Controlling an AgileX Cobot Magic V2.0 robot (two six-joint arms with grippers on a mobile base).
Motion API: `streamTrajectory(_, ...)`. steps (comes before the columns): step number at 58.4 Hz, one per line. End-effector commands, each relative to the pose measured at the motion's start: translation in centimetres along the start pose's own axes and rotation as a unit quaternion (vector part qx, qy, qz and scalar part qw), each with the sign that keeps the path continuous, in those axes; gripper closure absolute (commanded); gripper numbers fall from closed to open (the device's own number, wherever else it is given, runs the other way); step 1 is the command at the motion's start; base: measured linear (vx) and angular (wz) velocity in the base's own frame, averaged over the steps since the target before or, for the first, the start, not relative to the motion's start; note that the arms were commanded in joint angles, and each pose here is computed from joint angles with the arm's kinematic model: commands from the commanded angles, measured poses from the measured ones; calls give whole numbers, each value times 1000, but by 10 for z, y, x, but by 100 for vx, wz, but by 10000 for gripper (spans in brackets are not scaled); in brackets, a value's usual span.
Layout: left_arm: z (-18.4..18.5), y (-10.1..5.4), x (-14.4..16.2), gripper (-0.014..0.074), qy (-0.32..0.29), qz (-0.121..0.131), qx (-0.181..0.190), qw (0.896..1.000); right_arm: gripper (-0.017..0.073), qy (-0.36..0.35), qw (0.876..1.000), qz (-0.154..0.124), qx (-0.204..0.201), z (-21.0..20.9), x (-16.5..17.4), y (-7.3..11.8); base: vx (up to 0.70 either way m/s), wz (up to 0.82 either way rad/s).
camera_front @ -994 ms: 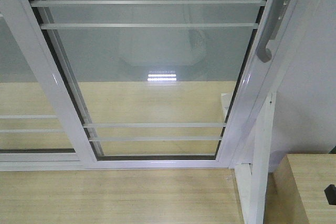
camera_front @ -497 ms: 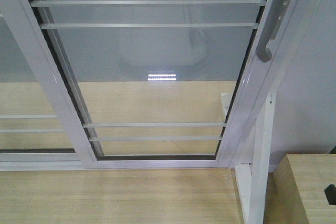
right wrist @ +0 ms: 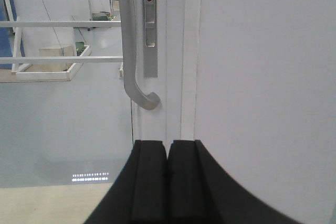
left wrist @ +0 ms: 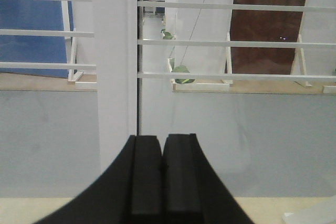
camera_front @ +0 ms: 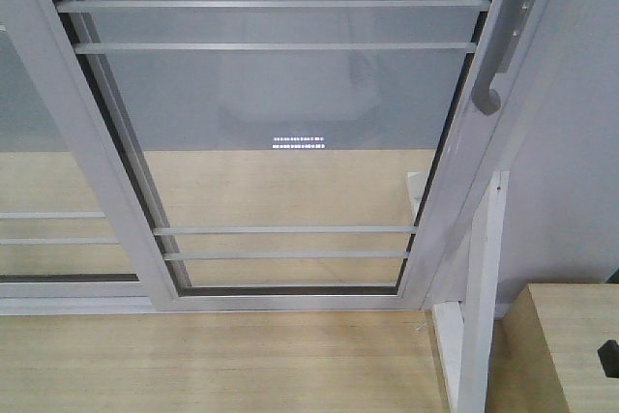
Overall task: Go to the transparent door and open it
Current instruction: 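Position the open right gripper around the silver handle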
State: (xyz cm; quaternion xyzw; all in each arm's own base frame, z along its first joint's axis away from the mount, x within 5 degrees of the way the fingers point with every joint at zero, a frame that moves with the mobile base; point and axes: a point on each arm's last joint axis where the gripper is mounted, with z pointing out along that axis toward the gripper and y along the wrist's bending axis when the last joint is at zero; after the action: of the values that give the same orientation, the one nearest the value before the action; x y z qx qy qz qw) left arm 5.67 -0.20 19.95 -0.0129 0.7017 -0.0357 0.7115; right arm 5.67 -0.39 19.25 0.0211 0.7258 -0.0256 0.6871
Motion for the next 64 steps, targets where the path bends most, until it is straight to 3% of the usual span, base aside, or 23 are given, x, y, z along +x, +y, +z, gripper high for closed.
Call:
streamTrajectory(1, 0, 1, 0, 599, -43, -6, 0, 999, 567, -57, 998, -5, 1, -1, -7, 0, 0, 0)
streamTrajectory(8, 0, 1, -3, 599, -61, -6, 0, 998, 567, -101, 995, -5, 0, -2, -15, 0, 0, 0)
streamTrajectory(23, -3, 1, -16, 599, -109, -6, 0, 994, 567, -226, 974, 5, -4, -11, -41, 1, 0, 0)
streamTrajectory(33, -11, -2, -55, 599, -176, -7, 3, 984, 567, -238, 971, 14, -5, -21, -74, 0, 0, 0)
streamTrajectory(49, -23, -8, -138, 599, -241, -3, 8, 970, 564, -251, 968, -18, 5, -35, -165, -1, 0, 0)
streamTrajectory(58, 2, -10, -178, 599, -221, -2, 7, 975, 564, -236, 972, -18, 5, -12, -205, -1, 0, 0)
streamTrajectory(64, 30, -11, -187, 599, -187, -1, 4, 982, 564, -198, 980, -18, 3, 17, -212, -1, 0, 0)
